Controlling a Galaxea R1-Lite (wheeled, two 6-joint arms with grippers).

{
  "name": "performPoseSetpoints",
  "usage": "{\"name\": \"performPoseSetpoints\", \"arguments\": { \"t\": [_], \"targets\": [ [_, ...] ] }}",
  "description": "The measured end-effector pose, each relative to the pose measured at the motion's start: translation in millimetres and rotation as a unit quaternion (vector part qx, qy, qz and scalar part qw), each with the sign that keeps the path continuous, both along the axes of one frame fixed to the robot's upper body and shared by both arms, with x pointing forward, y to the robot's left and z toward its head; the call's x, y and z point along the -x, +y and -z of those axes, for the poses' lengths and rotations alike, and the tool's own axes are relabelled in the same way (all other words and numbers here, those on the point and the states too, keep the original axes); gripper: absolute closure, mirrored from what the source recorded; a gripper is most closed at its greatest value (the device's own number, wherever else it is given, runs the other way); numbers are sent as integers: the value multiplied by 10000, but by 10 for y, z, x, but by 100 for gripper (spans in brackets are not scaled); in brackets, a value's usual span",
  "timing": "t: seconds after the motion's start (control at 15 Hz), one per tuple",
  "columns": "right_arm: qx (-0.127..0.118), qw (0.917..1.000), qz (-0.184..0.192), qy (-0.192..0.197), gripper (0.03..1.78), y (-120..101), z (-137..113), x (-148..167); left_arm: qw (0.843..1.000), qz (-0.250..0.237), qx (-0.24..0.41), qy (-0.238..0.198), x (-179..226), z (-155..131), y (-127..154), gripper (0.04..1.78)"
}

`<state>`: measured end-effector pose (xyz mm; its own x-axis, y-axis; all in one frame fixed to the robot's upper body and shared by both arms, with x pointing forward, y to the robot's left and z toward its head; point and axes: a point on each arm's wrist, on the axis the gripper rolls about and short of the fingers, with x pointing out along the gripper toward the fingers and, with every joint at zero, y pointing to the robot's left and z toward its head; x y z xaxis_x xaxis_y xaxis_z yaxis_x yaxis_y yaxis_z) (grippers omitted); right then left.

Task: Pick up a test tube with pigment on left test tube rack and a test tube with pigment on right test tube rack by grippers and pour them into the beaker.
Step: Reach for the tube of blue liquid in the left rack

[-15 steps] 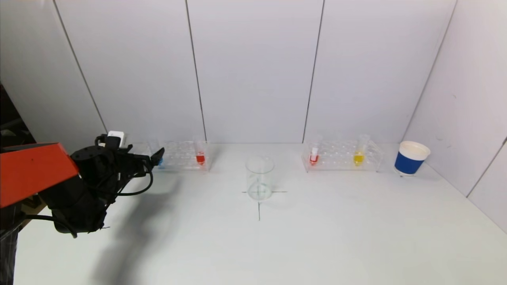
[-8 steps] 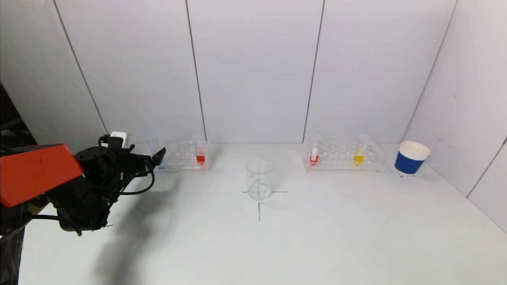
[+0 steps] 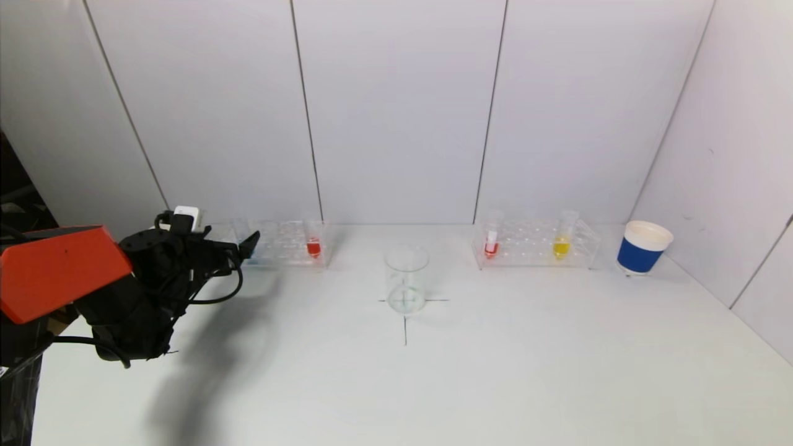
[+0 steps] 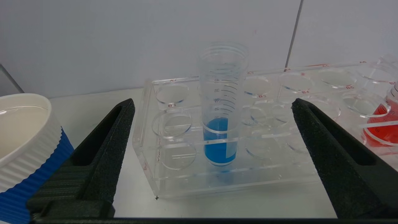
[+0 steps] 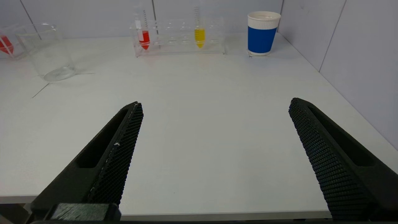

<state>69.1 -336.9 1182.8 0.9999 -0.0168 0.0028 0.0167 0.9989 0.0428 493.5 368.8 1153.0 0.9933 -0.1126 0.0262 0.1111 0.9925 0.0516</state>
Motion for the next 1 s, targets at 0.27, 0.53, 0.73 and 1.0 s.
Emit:
{"name": "performPoseSetpoints", "arguments": {
  "t": [0.27, 0.53, 0.73, 1.0],
  "targets": [
    [2, 10000, -2, 0, 10, 0, 0, 0, 10000, 2, 0, -17, -23, 10, -1, 6],
    [0, 10000, 0, 0, 10, 0, 0, 0, 9999, 16, -18, -110, -77, -3, -10, 6],
    [0, 10000, -2, 0, 10, 0, 0, 0, 9998, -1, -24, -213, -128, -23, -13, 6],
    [0, 10000, 0, 0, 10, 0, 0, 0, 9997, -6, -28, -257, -182, -20, -26, 6]
  ]
}}
